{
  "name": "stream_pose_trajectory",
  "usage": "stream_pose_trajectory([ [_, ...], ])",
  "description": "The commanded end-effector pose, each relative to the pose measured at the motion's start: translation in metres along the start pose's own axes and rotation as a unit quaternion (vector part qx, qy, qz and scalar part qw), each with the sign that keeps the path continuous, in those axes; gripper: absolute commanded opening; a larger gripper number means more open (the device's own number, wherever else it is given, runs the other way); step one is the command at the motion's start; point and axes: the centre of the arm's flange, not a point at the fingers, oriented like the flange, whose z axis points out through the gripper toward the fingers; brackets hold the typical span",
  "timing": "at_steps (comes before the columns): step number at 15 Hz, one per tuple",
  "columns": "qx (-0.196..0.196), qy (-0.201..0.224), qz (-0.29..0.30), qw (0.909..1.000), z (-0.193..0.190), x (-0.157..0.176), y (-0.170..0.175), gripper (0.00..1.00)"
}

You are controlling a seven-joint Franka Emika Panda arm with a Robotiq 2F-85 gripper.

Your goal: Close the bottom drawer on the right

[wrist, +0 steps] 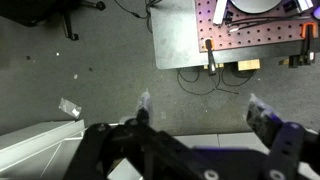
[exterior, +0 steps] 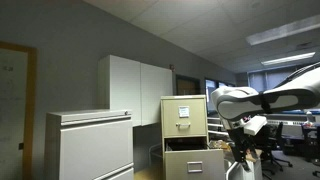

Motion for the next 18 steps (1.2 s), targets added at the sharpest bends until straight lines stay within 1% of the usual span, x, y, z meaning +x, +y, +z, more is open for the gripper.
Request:
stream_pose_trajectory([
  [1,0.000,0.001,0.000,1.0000,0.000,0.000,0.000,1.00],
  [9,0.000,0.003,0.001,1.0000,-0.001,0.000,0.000,1.00],
  [11,-0.003,0.004,0.009,0.9999,-0.001,0.007,-0.003,1.00],
  [13,-0.014,0.012,0.025,0.9995,-0.001,0.020,-0.011,1.00],
  [15,-0.014,0.020,0.058,0.9980,-0.003,0.038,-0.025,1.00],
  [18,-0.020,0.038,0.097,0.9944,-0.006,0.070,-0.057,1.00],
])
